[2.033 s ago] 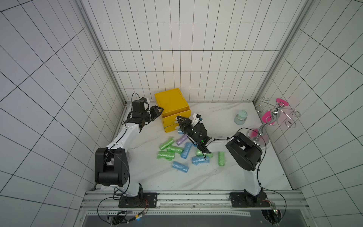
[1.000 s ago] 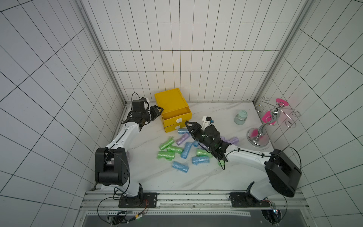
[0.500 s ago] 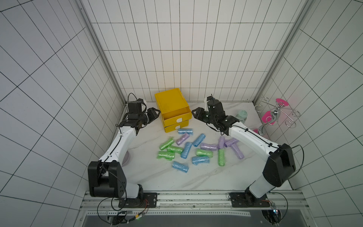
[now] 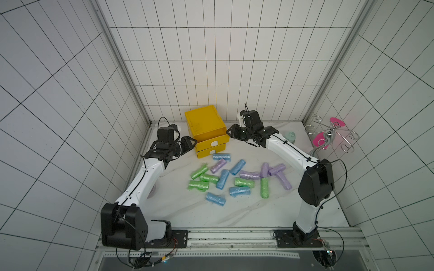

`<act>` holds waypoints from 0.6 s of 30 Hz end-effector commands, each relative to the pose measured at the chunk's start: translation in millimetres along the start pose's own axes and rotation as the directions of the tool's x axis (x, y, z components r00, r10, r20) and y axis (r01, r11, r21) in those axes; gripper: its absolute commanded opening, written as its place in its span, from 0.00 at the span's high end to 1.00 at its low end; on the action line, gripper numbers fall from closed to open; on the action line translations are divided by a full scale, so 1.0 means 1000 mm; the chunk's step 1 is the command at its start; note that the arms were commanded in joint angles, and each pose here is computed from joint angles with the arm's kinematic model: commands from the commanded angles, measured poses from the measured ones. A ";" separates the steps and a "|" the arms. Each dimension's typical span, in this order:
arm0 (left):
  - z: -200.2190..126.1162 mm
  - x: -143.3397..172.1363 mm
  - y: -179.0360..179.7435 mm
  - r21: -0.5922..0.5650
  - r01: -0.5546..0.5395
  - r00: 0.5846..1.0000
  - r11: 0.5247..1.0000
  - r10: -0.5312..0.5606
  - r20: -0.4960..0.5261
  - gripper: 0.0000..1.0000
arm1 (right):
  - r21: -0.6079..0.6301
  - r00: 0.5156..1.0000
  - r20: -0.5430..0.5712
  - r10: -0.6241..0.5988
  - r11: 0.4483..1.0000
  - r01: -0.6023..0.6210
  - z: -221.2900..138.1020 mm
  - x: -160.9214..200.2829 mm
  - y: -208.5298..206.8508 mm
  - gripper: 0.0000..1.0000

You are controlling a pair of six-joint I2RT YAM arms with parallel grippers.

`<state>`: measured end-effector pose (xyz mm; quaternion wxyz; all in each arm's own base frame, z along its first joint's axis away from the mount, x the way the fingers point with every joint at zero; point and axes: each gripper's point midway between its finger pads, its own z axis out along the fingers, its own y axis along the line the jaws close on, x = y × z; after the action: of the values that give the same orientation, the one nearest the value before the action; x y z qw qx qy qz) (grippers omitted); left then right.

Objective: Sort the rolls of trash bags by color and place them into the drawer
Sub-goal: Open the drawer in the storage box.

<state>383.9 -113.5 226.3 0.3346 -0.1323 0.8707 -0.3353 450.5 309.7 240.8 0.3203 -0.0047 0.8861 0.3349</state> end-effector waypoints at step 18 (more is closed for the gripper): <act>0.013 0.021 -0.008 0.041 -0.005 0.998 0.999 0.007 -0.055 0.51 | -0.044 0.998 -0.066 -0.019 0.999 0.016 -0.002 0.001 0.007 0.86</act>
<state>386.1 -124.4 218.3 0.3289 -0.1249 0.8713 -0.3421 457.5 315.7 237.0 0.3004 -0.0213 0.8893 0.3443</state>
